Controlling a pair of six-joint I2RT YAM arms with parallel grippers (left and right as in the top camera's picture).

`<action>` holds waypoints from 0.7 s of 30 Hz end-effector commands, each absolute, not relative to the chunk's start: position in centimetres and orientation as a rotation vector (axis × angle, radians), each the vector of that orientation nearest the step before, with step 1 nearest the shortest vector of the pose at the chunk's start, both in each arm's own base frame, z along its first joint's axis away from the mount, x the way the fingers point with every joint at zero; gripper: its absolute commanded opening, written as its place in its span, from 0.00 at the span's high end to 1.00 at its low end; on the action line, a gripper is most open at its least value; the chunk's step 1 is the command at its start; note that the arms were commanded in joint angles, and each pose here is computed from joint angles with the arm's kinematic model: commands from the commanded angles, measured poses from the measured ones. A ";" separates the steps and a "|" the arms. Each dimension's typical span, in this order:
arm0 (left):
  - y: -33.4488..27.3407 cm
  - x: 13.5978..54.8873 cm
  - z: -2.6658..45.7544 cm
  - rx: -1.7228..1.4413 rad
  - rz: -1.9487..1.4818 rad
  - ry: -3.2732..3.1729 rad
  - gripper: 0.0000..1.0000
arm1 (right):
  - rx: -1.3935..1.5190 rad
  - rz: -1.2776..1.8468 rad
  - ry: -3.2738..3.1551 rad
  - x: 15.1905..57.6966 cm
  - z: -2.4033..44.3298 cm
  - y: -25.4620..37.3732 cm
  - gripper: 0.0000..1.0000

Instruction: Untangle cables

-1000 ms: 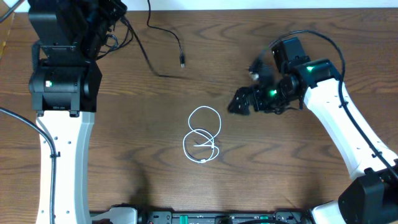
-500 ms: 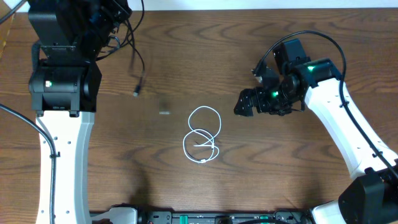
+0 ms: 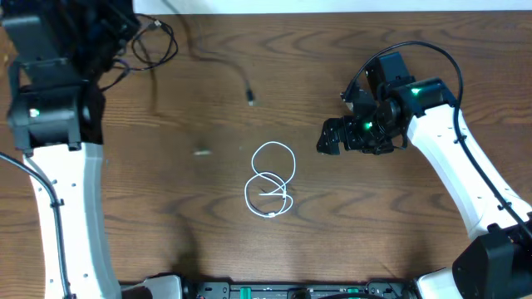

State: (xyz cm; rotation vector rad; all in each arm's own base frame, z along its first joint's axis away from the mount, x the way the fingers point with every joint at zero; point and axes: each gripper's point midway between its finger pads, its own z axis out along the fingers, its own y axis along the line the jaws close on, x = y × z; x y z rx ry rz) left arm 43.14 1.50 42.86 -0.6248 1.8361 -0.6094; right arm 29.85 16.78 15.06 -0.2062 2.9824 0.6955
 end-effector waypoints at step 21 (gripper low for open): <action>29.3 43.6 25.8 -1.464 -0.376 1.724 0.93 | -0.171 0.688 2.995 29.9 14.9 16.5 0.01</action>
